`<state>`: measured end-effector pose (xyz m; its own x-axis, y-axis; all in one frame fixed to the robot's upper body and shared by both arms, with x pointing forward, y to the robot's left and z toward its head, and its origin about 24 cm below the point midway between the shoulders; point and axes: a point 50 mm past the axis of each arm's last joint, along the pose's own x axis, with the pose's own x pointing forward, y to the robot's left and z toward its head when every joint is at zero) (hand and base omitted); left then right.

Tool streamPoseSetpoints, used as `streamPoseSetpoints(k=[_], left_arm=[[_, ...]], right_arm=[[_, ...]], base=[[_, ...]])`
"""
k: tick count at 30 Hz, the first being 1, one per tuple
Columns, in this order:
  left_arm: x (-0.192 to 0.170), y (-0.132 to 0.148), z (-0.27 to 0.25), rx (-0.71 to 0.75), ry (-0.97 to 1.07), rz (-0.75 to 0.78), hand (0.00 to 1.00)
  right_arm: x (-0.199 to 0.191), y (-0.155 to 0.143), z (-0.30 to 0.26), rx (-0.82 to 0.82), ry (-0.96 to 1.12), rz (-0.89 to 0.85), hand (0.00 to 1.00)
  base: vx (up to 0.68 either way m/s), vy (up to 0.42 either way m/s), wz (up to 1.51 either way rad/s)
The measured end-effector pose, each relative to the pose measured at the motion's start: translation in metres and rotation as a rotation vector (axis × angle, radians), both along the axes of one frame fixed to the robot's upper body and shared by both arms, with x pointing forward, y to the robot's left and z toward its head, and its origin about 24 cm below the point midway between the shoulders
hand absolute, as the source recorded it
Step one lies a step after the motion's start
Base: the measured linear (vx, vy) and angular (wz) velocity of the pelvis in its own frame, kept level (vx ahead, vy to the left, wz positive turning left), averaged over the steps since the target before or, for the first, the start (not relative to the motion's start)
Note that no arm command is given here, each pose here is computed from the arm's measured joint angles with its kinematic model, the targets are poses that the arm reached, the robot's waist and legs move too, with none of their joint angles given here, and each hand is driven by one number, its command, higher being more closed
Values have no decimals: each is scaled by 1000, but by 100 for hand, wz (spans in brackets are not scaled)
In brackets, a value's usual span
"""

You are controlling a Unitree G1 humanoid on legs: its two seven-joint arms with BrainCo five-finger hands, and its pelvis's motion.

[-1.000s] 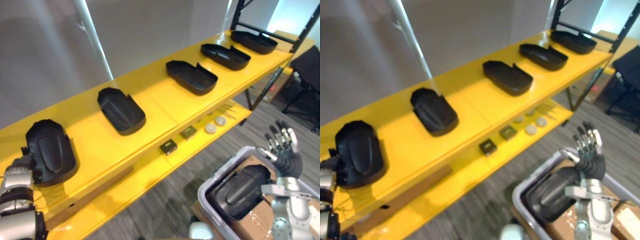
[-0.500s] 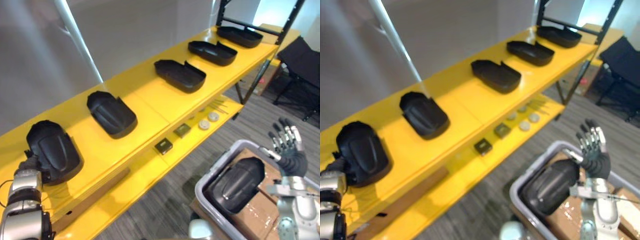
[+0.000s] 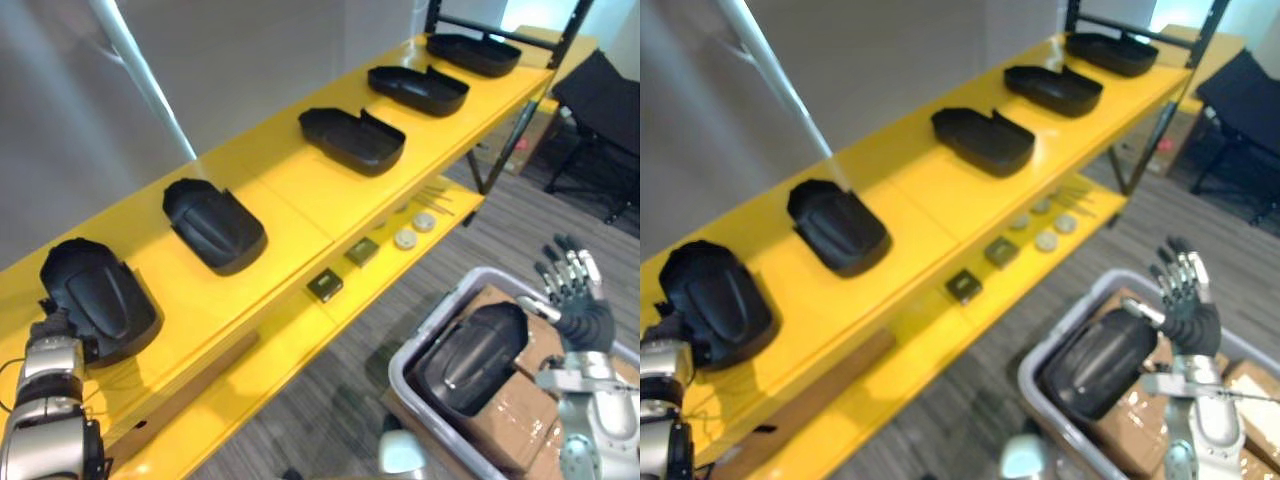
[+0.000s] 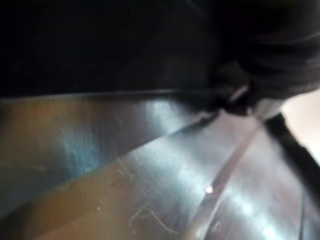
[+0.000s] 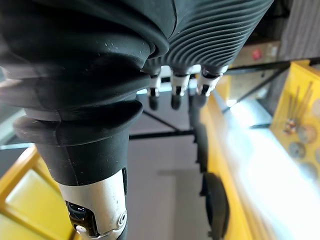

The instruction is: Walk over and take plastic housings, then place them on the shelf

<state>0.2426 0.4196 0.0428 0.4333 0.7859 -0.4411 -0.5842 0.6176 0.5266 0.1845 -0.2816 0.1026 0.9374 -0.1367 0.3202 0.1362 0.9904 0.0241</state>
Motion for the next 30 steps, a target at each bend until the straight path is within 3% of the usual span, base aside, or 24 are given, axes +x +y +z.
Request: streamPoseSetpoints(k=[10, 17, 22, 30], left_arm=[[2, 0, 4, 12, 0, 15, 0], [-6, 12, 17, 148, -8, 161, 0], [-6, 30, 66, 315, -217, 296, 0], [29, 10, 145, 425, -701, 177, 0]], right_arm=[[1, 0, -1, 1, 9, 3, 0], [1, 1, -2, 4, 18, 4, 0], [3, 10, -6, 13, 24, 45, 0], [6, 33, -10, 50, -34, 131, 0]], base=[[0, 0, 0], [0, 0, 0], [0, -1, 1], [19, -2, 11]])
